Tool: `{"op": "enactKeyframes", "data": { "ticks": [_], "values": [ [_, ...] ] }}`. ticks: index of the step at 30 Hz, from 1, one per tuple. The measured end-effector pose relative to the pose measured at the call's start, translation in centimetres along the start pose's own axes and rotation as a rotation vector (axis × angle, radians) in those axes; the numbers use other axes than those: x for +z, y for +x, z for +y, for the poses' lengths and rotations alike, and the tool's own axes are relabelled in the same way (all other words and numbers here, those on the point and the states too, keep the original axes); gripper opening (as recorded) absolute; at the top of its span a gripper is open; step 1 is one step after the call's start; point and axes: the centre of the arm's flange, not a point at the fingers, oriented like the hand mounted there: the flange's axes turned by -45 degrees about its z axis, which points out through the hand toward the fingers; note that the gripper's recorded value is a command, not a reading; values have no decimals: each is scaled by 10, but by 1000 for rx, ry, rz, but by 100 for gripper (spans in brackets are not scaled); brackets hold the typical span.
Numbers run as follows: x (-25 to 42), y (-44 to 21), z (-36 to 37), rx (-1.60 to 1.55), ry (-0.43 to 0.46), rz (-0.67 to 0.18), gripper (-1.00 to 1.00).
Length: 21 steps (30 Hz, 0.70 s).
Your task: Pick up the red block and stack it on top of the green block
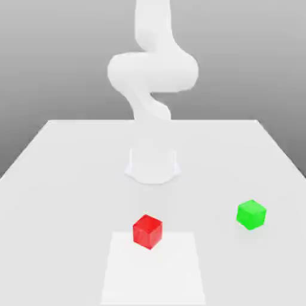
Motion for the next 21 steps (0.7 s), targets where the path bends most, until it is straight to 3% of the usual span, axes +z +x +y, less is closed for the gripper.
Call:
{"op": "enactKeyframes", "data": {
  "ticks": [8,17,21],
  "values": [
    [177,-100,15,218,-54,-292,0],
    [304,-301,32,465,-212,-636,0],
    [339,-353,36,501,-239,-687,0]
  ]
}}
